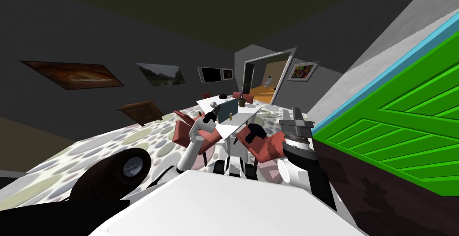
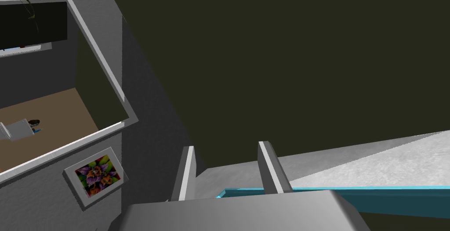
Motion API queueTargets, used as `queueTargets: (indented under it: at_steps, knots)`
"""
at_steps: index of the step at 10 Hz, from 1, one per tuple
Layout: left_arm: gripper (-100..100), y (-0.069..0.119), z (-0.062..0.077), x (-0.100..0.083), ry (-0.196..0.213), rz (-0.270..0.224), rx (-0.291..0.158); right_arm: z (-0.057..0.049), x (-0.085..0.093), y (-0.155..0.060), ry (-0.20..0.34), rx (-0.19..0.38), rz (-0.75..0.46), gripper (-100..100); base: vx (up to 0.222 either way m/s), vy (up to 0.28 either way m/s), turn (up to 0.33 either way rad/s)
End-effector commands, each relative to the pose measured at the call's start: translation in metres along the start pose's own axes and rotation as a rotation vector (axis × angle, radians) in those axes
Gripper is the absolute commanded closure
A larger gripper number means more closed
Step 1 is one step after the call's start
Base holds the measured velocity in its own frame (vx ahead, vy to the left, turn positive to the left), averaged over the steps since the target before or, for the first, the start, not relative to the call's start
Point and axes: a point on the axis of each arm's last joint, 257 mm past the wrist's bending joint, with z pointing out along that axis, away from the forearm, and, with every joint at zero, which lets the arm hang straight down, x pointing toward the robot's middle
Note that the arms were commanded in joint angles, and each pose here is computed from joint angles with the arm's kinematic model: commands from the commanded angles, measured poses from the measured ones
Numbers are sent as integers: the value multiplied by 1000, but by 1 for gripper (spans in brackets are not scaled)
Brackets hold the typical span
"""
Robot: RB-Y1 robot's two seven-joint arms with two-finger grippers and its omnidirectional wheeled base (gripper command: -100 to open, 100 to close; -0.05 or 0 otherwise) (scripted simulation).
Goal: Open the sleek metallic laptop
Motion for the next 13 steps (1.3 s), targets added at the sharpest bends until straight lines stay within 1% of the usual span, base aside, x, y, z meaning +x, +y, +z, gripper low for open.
queueTargets:
  at_steps: [1,2,3,5,6,7,8,10,11,12,13]
  knots:
    - [-100,23,11,10,22,10,-46,0,0,0,0,0,0,0,0,0,0]
    - [-100,1,25,1,25,34,14,0,0,0,0,0,0,0,-83,-45,-53]
    - [-100,2,33,4,33,34,18,0,0,0,0,0,0,0,-95,-50,-51]
    - [-100,30,42,15,54,42,-40,0,0,0,0,0,0,0,-22,-14,-7]
    - [-100,8,53,0,43,64,24,0,0,0,0,0,0,0,-62,-44,-73]
    - [-100,0,59,0,48,56,42,0,0,0,0,0,0,0,-83,-46,-51]
    - [-100,6,62,2,52,58,29,0,0,0,0,0,0,0,-47,-24,-10]
    - [-100,38,71,13,74,65,-37,0,0,0,0,0,0,0,-7,-4,1]
    - [-100,16,81,-5,61,73,29,0,0,0,0,0,0,0,-64,-39,-96]
    - [-100,4,87,-8,57,71,50,0,0,0,0,0,0,0,-90,-40,-28]
    - [-100,18,91,-5,65,73,20,0,0,0,0,0,0,0,-47,-24,0]
